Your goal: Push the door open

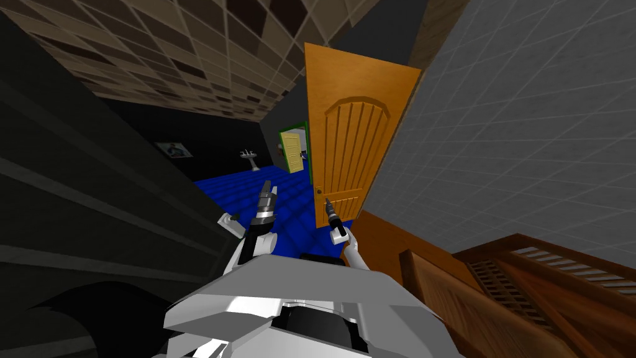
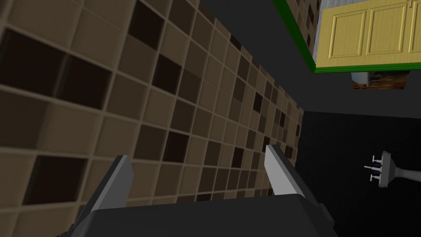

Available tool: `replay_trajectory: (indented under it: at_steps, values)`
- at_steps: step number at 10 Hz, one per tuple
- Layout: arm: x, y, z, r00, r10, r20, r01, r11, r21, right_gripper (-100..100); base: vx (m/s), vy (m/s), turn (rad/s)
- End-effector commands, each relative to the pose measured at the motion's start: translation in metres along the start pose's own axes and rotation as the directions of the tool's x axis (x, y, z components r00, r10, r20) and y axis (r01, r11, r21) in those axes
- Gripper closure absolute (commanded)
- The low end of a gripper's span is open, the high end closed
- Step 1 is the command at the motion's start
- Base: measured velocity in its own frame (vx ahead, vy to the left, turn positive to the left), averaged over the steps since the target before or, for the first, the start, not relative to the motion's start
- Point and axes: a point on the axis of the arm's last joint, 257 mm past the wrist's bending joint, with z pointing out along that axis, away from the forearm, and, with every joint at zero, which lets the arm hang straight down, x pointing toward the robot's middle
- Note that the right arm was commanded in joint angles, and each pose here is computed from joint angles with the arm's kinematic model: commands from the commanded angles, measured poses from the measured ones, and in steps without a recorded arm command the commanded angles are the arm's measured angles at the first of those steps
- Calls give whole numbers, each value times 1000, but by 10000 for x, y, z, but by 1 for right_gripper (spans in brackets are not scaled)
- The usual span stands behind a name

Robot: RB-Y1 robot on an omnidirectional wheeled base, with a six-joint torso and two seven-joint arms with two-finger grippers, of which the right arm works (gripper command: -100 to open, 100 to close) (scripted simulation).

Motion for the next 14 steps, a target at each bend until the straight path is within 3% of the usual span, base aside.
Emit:
replay_trajectory:
  at_steps: [1,5,9,10,11,14]
  values:
    - [-141,-41,-25,1000,-29,6,29,1000,7,-100,103,21,17]
    - [-311,-65,-35,998,-59,19,59,998,10,-100,215,69,18]
    - [-140,20,39,1000,-16,20,16,1000,-9,-100,169,117,21]
    - [-189,-1,22,999,-26,20,26,1000,-5,-100,63,54,0]
    - [-189,-1,22,999,-26,20,26,1000,-5,100,-9,-6,-3]
    - [-189,-1,22,999,-26,20,26,1000,-5,100,-19,-15,7]
